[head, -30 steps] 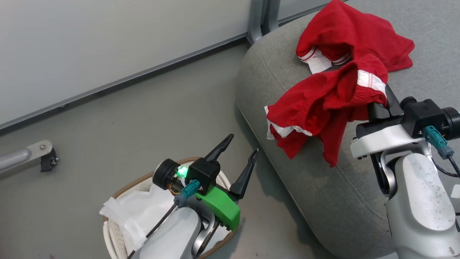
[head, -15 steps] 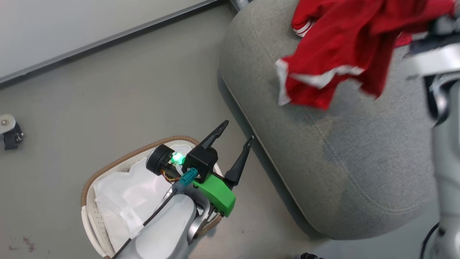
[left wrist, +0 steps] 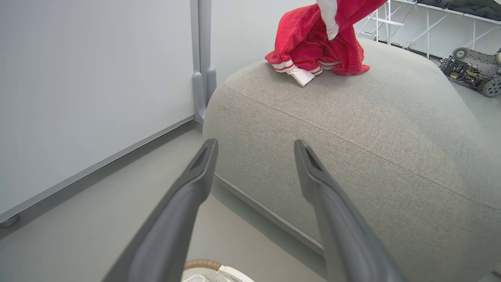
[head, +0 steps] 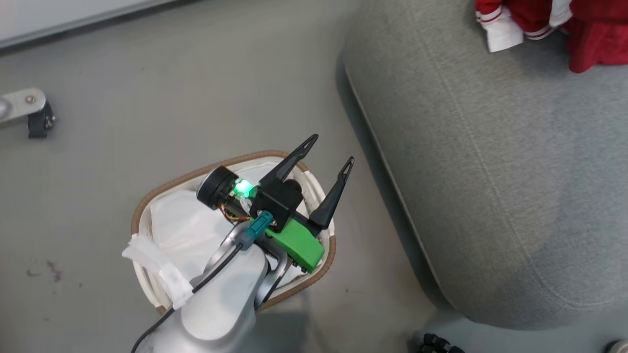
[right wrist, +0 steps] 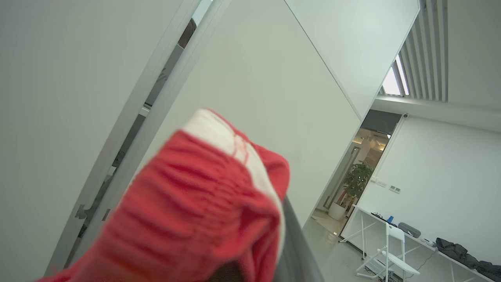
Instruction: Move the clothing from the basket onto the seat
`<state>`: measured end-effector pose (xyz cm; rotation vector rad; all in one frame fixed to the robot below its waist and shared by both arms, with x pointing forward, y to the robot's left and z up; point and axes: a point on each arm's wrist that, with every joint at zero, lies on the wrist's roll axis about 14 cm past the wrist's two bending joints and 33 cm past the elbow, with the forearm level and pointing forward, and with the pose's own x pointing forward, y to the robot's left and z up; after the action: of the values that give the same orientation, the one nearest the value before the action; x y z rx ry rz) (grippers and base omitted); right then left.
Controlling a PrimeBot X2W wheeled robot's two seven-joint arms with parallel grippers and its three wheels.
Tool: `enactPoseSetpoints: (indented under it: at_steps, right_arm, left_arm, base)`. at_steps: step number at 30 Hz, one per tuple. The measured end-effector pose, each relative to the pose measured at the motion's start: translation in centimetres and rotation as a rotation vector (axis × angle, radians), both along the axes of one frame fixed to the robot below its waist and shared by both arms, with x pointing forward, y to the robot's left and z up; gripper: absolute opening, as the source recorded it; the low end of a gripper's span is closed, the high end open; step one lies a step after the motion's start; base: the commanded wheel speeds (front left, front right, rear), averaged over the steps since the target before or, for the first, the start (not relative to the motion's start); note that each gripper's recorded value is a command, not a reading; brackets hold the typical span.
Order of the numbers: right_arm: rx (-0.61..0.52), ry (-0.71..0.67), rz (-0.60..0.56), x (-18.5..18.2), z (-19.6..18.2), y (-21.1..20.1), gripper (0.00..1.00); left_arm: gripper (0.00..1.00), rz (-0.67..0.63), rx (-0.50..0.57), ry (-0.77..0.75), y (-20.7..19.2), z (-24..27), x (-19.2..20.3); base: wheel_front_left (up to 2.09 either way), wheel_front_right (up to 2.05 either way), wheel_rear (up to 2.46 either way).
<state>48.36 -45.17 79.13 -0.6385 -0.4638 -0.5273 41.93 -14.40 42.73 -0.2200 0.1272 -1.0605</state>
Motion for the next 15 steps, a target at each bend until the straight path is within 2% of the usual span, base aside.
enactPoseSetpoints:
  at_steps: [3, 8, 11, 15]
  right_arm:
    - [0.071, 0.084, -0.032, 1.5, -4.6, -1.7, 0.0]
    - [0.258, 0.288, -0.08, 3.1, -17.6, -3.1, 0.0]
    - [0.336, 0.387, -0.085, 3.6, -23.7, -2.3, 0.0]
    - [0.4, 0.482, -0.069, 3.5, -29.8, -0.2, 0.0]
  left_arm:
    - [1.0, 0.014, 0.004, 0.003, 0.5, -0.7, 0.8]
    - [1.0, 0.047, 0.029, 0.037, 2.0, -3.1, 2.0]
    - [1.0, 0.066, 0.039, 0.054, 2.8, -4.4, 2.5]
    - [1.0, 0.085, 0.053, 0.079, 3.6, -5.8, 2.8]
  base:
    - [0.0, 0.0, 0.0]
    - [0.0, 0.0, 0.0]
    - [0.0, 0.0, 0.0]
    - [0.0, 0.0, 0.0]
